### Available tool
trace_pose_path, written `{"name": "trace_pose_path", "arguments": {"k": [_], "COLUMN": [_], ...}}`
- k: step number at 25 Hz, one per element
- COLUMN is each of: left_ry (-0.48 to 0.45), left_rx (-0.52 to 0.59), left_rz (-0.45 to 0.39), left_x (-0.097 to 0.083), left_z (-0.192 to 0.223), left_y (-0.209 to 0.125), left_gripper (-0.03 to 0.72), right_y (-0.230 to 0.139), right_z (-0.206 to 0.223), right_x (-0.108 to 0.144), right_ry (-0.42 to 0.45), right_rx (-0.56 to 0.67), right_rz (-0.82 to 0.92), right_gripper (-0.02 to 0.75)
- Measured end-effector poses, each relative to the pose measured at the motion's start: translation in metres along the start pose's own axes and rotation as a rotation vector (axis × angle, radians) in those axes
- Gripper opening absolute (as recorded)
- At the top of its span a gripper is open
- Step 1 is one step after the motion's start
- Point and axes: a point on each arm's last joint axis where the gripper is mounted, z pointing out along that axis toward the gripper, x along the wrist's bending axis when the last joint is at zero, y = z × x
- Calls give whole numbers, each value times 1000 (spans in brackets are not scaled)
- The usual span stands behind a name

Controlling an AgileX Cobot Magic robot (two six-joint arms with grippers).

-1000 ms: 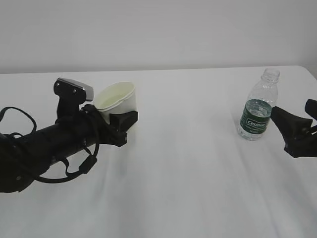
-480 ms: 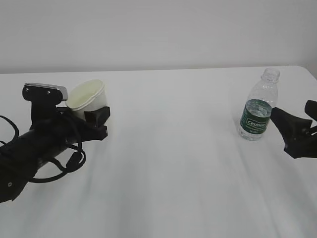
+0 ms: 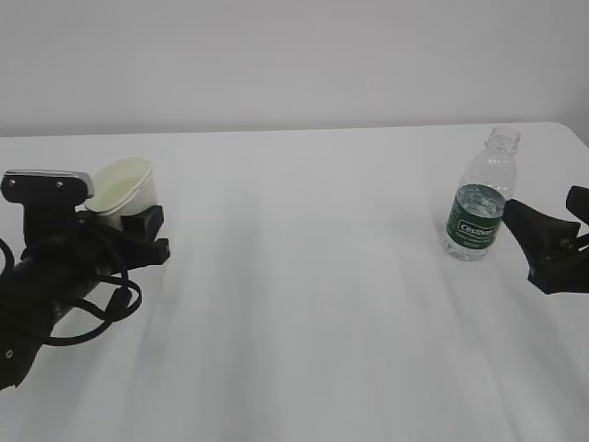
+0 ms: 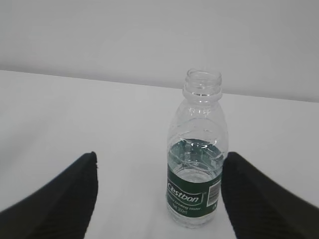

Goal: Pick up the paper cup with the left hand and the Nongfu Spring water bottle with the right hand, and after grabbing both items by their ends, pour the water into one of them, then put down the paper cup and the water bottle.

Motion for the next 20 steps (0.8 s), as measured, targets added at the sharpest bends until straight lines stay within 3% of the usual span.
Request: {"name": "trace_pose_path", "arguments": {"k": [4, 20], "left_ry": [45, 65], "left_rx": [-8, 32], "left_rz": [-9, 4], "left_x": [4, 7], "left_z": [-1, 2], "left_y": [0, -15], "left_gripper": [403, 402], "right_y": [0, -1], "right_z": [0, 0], "right_x": [0, 0], "right_ry": [0, 0], "right_rx": [0, 6], "right_rz": [0, 1], "right_gripper": [587, 587]}}
